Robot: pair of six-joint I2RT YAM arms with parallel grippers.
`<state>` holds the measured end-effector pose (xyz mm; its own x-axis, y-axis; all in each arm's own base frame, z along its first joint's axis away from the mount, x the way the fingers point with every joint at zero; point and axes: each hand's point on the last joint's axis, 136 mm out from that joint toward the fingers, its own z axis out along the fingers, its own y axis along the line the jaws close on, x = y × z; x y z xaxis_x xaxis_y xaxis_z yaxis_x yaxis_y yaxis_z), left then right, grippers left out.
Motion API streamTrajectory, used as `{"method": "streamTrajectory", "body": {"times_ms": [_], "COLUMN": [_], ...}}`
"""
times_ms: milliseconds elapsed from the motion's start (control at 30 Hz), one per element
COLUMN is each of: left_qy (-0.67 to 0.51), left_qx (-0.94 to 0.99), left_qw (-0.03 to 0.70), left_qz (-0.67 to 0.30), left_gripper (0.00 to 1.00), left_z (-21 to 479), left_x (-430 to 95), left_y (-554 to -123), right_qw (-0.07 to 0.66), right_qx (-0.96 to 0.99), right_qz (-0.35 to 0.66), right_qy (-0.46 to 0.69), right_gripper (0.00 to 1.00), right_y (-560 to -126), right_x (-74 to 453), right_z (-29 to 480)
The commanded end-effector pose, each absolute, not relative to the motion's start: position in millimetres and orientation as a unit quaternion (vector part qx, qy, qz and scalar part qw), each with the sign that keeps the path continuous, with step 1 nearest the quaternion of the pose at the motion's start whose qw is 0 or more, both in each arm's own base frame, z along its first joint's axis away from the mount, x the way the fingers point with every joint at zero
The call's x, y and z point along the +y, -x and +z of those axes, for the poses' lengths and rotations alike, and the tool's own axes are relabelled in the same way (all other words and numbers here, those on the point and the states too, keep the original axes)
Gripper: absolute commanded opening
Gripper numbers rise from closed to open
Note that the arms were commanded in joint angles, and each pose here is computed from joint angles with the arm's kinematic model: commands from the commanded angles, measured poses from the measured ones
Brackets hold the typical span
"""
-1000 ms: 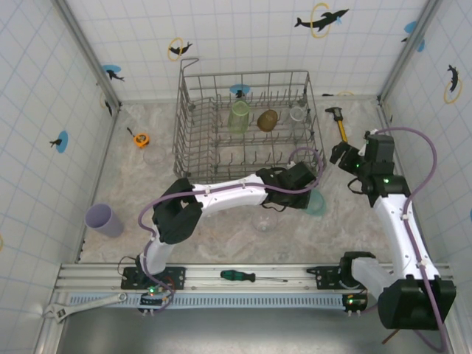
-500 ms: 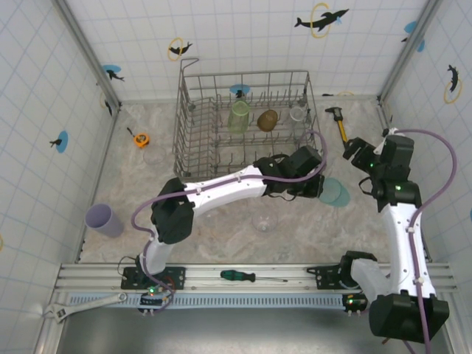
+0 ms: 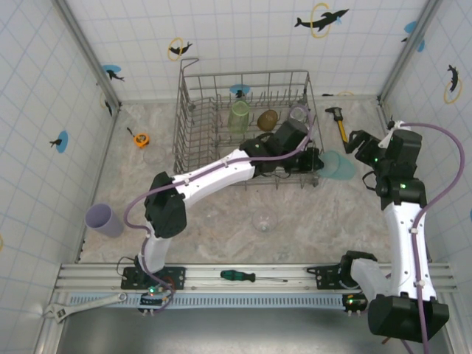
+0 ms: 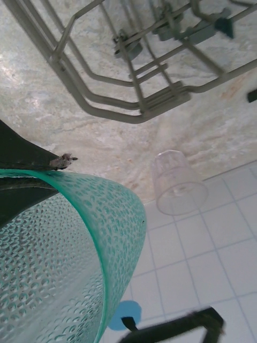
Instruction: Load the cups into the dish rack
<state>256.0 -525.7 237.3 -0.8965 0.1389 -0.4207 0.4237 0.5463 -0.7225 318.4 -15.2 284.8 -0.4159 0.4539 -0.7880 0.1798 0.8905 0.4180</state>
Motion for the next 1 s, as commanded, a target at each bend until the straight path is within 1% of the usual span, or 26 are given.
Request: {"method": "streamTrajectory", "body": {"times_ms": [0, 133, 300, 400, 567, 633, 767, 833, 867, 967], "left_qy": [-0.172, -0.17, -0.159, -0.144, -0.106, -0.092, -0.066, -0.063, -0.052, -0.039], "left_qx": [0.823, 0.817, 0.816, 0.812, 0.804, 0.801, 0.799, 0.797, 0.796, 0.781], "left_qw": [0.194, 0.205, 0.219, 0.222, 0.222, 0.213, 0.197, 0.189, 0.189, 0.179], "left_qz": [-0.506, -0.511, -0.511, -0.52, -0.541, -0.552, -0.564, -0.57, -0.573, -0.596], "left_gripper": [0.0, 0.0, 0.0, 0.0, 0.0, 0.0, 0.0, 0.0, 0.0, 0.0], "left_z": [308, 320, 326, 328, 322, 317, 305, 300, 297, 293], "left_x": [-517, -499, -464, -436, -382, -364, -333, -326, -313, -300], "left_y": [-260, -276, -305, -326, -364, -376, -394, -396, -402, -401], "right_qw": [0.525, 0.513, 0.502, 0.503, 0.491, 0.503, 0.523, 0.522, 0.52, 0.509], "right_qx": [0.815, 0.816, 0.812, 0.798, 0.76, 0.748, 0.742, 0.739, 0.737, 0.733], "right_qz": [0.16, 0.189, 0.228, 0.28, 0.401, 0.415, 0.407, 0.417, 0.427, 0.45], "right_qy": [-0.186, -0.185, -0.192, -0.18, -0.141, -0.127, -0.099, -0.082, -0.07, -0.039], "right_gripper": [1.0, 1.0, 1.0, 1.0, 1.0, 1.0, 1.0, 1.0, 1.0, 1.0], "right_y": [-319, -320, -326, -332, -339, -339, -342, -343, -343, -346], "right_x": [-11, -3, 7, 21, 57, 67, 89, 103, 113, 136], "right_z": [303, 303, 304, 304, 302, 304, 305, 306, 307, 309]}}
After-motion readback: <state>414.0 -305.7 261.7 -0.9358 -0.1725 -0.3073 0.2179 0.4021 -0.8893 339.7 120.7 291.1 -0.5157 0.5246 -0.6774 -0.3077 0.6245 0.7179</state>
